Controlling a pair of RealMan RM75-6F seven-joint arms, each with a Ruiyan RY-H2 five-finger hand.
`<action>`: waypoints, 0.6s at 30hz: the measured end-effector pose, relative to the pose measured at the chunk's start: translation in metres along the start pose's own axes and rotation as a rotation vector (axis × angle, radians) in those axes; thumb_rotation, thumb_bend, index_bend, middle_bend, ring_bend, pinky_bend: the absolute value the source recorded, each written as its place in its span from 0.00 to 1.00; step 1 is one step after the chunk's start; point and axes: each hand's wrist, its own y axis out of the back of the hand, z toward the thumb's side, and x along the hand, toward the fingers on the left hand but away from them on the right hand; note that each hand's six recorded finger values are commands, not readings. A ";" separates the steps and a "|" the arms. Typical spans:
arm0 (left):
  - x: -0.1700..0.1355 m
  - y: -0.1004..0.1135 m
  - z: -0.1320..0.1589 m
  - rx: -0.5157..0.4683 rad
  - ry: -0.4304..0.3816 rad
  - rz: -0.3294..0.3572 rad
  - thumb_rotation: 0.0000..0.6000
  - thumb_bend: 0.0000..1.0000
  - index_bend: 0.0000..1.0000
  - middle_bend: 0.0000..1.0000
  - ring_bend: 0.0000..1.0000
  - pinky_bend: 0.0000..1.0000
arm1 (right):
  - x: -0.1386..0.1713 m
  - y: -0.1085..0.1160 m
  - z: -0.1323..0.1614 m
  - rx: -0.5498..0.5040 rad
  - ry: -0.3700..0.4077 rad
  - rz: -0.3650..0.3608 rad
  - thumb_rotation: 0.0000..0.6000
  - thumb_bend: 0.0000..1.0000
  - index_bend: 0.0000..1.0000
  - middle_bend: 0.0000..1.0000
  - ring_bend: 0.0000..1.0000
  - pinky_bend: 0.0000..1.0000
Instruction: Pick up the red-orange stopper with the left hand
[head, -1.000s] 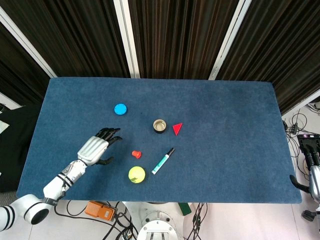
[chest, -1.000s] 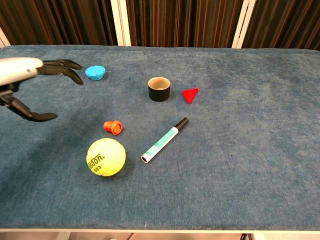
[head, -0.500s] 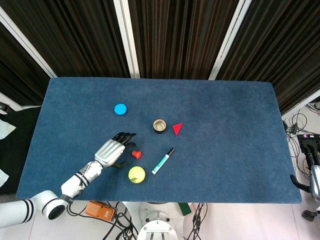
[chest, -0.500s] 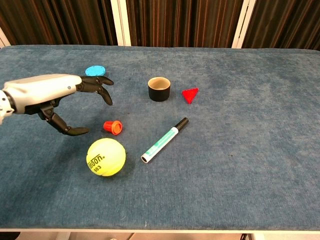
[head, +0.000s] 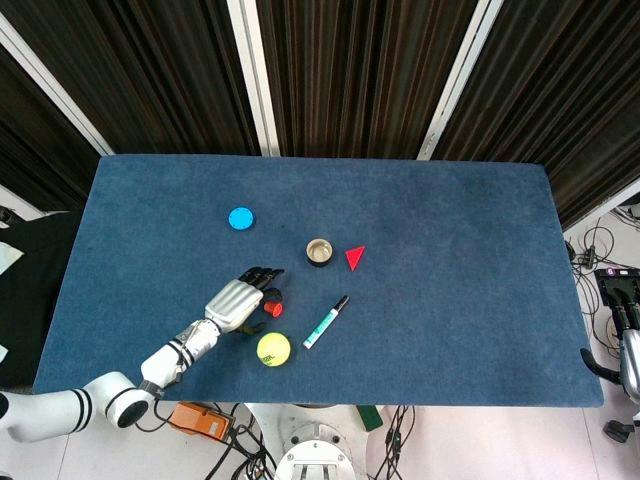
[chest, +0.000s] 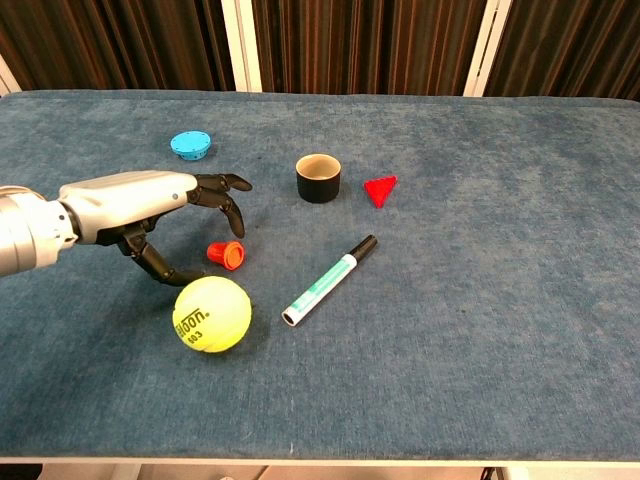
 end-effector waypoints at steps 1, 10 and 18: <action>0.002 -0.001 0.000 -0.002 0.000 -0.001 1.00 0.25 0.35 0.00 0.00 0.08 | 0.000 0.000 0.000 0.000 0.000 0.000 1.00 0.40 0.17 0.13 0.06 0.00; 0.009 -0.003 -0.003 -0.007 -0.002 -0.003 1.00 0.25 0.42 0.01 0.00 0.08 | 0.000 0.000 -0.001 0.000 -0.005 0.000 1.00 0.40 0.17 0.13 0.06 0.00; 0.013 -0.003 -0.006 -0.015 0.001 -0.008 1.00 0.25 0.44 0.01 0.00 0.08 | 0.000 0.000 -0.001 0.000 -0.006 0.000 1.00 0.40 0.17 0.14 0.06 0.00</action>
